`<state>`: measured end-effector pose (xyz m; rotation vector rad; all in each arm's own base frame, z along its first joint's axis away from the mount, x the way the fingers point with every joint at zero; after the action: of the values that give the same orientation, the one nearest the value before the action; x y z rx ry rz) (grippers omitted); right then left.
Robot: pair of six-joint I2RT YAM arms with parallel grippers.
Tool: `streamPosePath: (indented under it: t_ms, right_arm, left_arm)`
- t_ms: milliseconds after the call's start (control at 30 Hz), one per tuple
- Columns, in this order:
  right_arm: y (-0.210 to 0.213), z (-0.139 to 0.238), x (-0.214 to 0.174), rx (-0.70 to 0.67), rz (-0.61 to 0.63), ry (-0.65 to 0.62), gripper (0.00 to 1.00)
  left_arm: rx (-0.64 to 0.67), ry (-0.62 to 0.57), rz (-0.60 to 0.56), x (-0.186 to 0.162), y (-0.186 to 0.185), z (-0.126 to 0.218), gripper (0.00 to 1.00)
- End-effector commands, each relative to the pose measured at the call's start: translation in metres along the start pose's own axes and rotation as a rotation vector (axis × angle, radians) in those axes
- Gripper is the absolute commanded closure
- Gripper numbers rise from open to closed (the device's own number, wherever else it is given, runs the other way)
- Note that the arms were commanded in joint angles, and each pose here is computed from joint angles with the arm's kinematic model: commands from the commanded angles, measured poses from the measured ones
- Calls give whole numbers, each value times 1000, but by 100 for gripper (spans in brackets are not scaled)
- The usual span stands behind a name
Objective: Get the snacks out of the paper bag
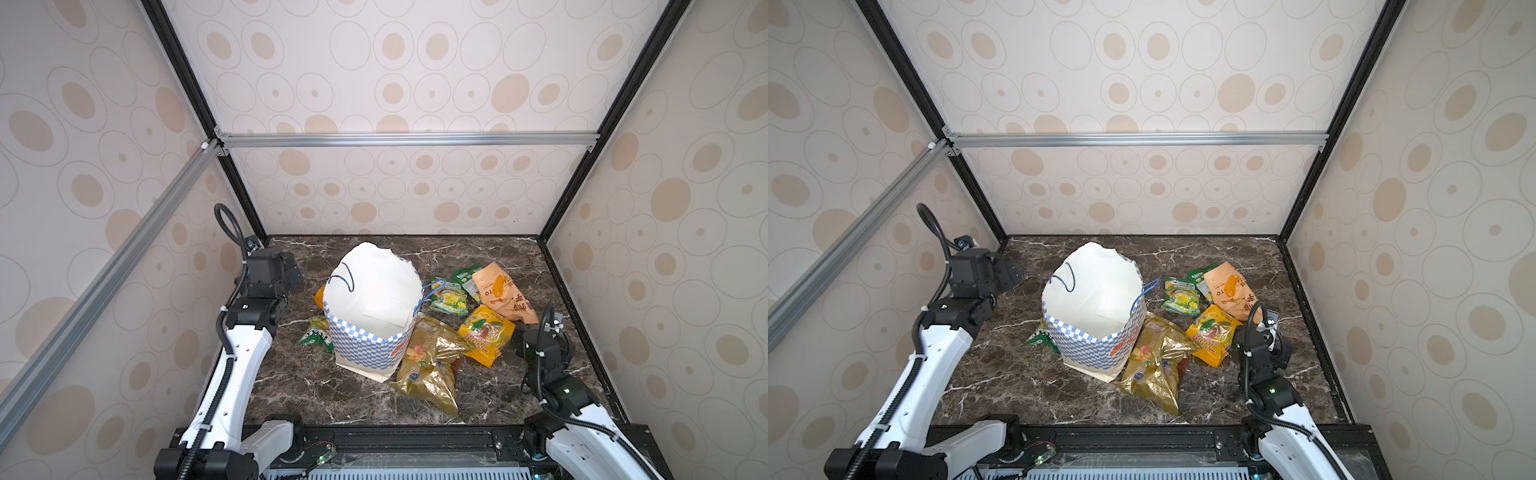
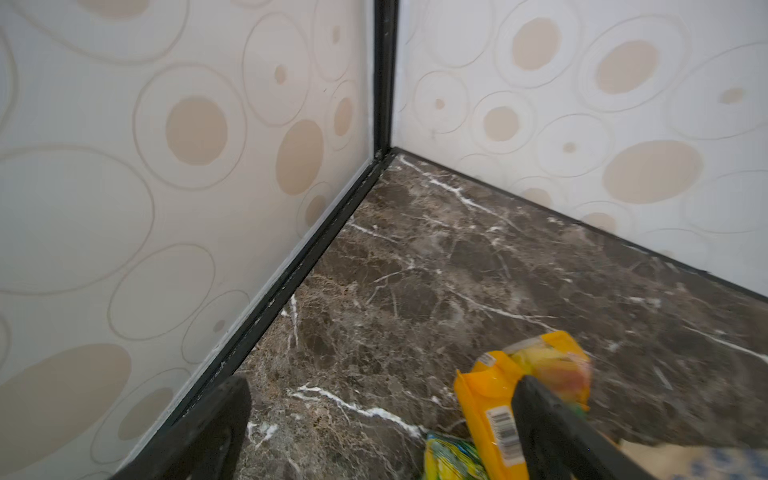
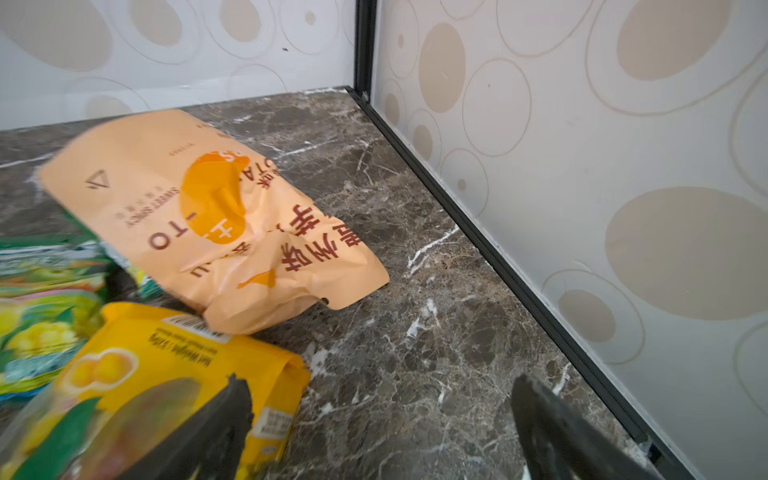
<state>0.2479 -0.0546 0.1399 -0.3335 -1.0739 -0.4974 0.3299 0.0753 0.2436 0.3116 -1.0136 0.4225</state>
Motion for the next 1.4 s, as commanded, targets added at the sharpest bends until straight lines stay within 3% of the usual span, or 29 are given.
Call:
streamPosePath:
  t_ms: [0,133,267,433,667,733,800,900,967,1000,1367]
  right_arm:
    - [11,-29,-4,41,-30,29,0]
    - [25,-55,-7,82,3,36,0]
    - [51,-73,3,161,31,25,0]
    - [79,-93,20,241,29,-59,0]
    - [113,-104,-2,381,133,-50,0]
    - [113,-104,-2,379,131,-51,0]
    - [113,-103,-1,380,131,-55,0]
    - [112,-103,-2,379,131,-58,0]
    - [112,-103,-1,378,132,-60,0]
    - [113,-103,-1,378,133,-61,0]
    - [113,-103,-1,372,136,-67,0]
  left_arm:
    - [51,-150,46,4,13,-2,2]
    - [37,-236,74,-41,21,-6,2]
    - [-90,-381,56,-70,9,-3,2]
    - [-207,-439,18,-103,-6,-7,2]
    - [-308,-521,27,-85,-32,-19,2]
    - [-362,-447,-102,-84,-57,-38,2]
    - [-357,-471,-147,-79,-61,-44,2]
    - [-383,-508,-145,-91,-65,-51,2]
    - [-360,-431,-177,-94,-70,-63,2]
    - [-358,-473,-172,-91,-70,-59,1]
    - [-392,-460,-221,-94,-81,-58,2]
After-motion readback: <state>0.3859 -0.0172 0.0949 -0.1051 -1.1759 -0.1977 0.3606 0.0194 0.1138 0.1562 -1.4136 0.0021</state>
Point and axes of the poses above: each gripper's point midway between its finger pads, its own z axis back along the fingers, its own y axis along the line the jaws close on, x = y × z, the point moved 1 cm from there along z, back along the fingers, and after that the axes turned 5 degrees about -z, right-handed, at the moved point
